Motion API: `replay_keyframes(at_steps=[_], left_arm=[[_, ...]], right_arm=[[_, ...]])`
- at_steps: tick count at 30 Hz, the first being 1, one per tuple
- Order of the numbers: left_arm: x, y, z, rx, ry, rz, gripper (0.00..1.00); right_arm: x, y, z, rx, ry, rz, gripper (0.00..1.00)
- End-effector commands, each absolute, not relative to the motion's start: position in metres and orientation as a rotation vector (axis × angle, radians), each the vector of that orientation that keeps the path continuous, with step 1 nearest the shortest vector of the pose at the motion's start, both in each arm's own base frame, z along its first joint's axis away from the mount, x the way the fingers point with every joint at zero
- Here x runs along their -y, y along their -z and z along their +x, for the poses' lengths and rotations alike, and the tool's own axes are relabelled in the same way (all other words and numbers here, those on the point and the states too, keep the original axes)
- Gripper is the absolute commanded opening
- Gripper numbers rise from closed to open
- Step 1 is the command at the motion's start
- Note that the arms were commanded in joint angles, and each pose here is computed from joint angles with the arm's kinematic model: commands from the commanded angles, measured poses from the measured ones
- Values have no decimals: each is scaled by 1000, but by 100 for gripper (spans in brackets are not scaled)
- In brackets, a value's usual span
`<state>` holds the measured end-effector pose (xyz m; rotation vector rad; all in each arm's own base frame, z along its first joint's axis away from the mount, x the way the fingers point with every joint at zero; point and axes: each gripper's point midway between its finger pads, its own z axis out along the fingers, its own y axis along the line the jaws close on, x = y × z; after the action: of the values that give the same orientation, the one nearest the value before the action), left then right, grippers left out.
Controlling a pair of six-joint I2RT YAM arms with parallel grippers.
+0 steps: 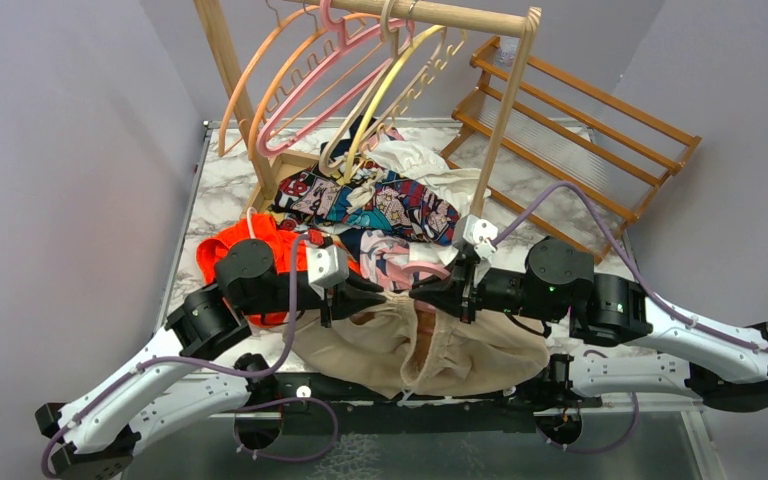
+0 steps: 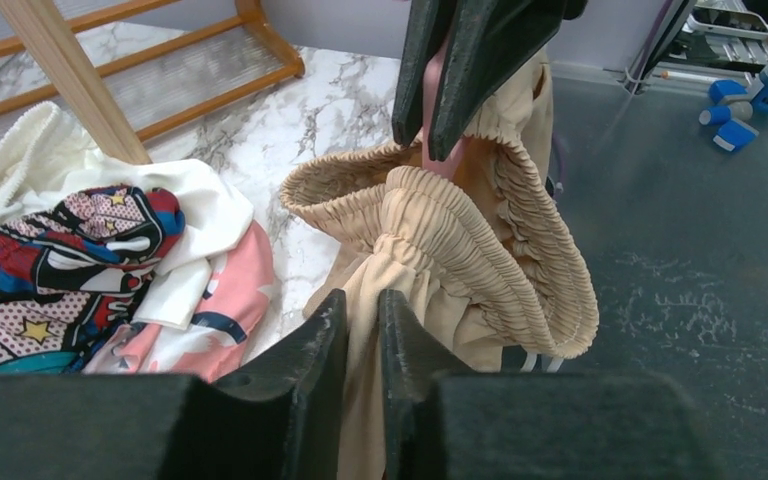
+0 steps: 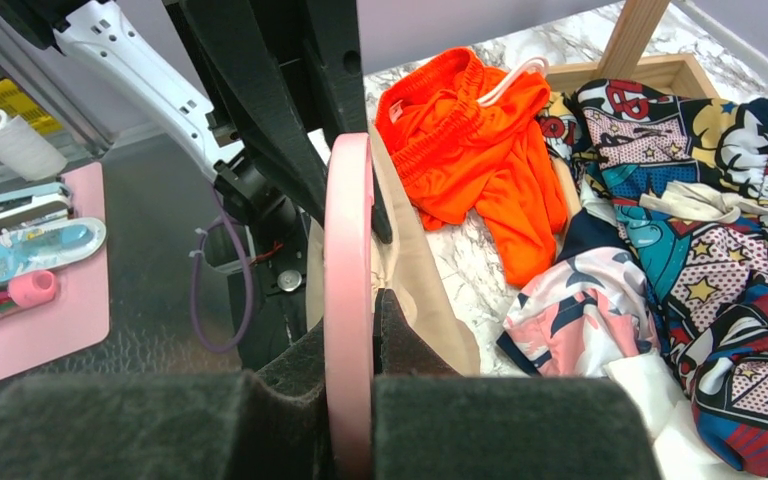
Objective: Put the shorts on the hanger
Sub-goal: Hang the shorts on the hanger.
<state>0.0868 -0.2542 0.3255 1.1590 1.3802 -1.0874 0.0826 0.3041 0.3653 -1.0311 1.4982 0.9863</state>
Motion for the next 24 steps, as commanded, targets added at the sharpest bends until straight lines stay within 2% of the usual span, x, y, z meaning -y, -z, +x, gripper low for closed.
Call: replay_keyframes(at_steps=[1,3,4,10,15,20,24], left_arm=[[254,-329,87,-1347,1084,1155,12],[252,-333,91,-1343,1057,1133,1],[250,-338,95,-1338,1032,1111,0],[224,-379,122,-1264,848,925,0],[218,-401,135,-1230,754,899,0],[232,-419,140,-1192,746,942,0],[255,-426,137,-1155,825,999,0]], right_arm=[[-308,-391,79,-1416,-1045,-988,1],[-307,-393,80,-1412,-1039,-988,1],[-307,-395,80,-1409,-1037,-992,1],[-304,-402,78,-1393,-1034,-1012,1],[-308,-397,68,-1396,-1051,-1101,1],[-318,-392,54,-1402,-1091,-1213,1],[-321,-397,59,-1372,-1092,-1169,1]])
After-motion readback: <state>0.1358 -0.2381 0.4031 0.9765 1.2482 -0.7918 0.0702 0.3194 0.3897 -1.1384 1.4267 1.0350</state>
